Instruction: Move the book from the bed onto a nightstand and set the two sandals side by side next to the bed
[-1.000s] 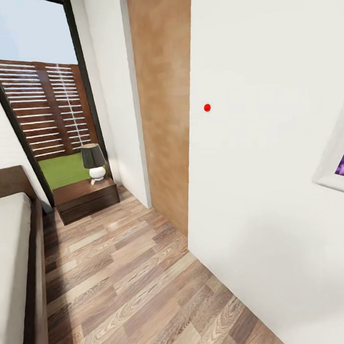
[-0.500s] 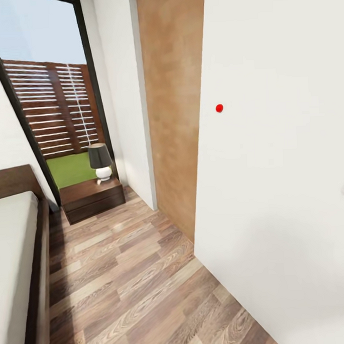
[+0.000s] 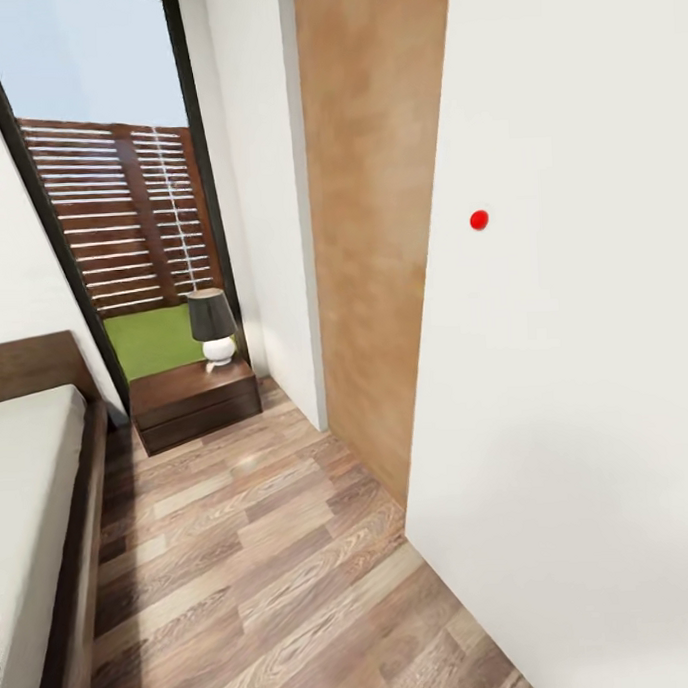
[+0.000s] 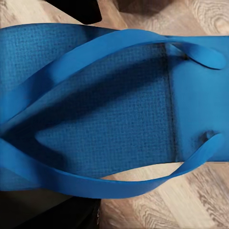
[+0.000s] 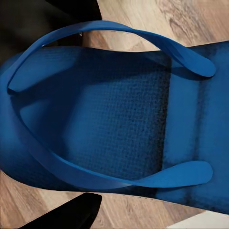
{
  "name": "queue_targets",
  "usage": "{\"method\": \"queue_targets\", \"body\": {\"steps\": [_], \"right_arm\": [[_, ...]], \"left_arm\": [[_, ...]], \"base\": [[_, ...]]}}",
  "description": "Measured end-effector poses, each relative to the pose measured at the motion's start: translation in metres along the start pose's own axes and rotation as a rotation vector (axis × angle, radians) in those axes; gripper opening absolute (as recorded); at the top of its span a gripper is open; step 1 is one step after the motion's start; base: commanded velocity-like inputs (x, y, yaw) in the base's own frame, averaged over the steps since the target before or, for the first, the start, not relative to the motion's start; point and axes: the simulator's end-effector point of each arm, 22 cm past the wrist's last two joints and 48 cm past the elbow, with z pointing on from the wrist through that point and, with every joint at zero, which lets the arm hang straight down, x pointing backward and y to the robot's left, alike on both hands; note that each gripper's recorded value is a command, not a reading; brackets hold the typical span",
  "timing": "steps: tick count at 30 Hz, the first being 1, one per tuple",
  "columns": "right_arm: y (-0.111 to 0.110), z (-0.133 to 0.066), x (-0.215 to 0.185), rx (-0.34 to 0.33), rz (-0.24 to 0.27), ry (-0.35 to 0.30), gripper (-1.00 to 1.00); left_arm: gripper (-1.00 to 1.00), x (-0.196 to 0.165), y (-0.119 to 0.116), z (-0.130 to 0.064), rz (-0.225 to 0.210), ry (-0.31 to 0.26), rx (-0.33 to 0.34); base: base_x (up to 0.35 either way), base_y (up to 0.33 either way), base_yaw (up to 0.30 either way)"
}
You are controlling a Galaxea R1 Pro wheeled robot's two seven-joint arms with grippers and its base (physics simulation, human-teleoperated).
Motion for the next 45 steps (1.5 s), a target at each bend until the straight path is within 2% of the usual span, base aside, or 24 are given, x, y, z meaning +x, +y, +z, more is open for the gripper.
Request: {"method": "queue_targets", "body": {"steps": [9,26,45], "right_arm": [[0.0002,0.0000,0.0001,0.000,-0.001,0.000,-1.00],[-0.0001,0.0000,0.0001,0.001,0.000,0.000,-1.00],[0.0010,0.0000,-0.0001,-0.001,-0.002,0.000,-1.00]], "left_arm": [[-1.00,-0.0001,-0.0019,0.0000,0.000,0.000,0.002],[-1.00,0.0000,-0.0030,0.0000,-0.001,0.000,0.004],[-1.00,0.0001,-0.0036,-0.0001,-0.001,0.000,0.005]], "base": [[0.350,0.000,0.236],[0.350,0.000,0.048],[0.350,0.000,0.176]]}}
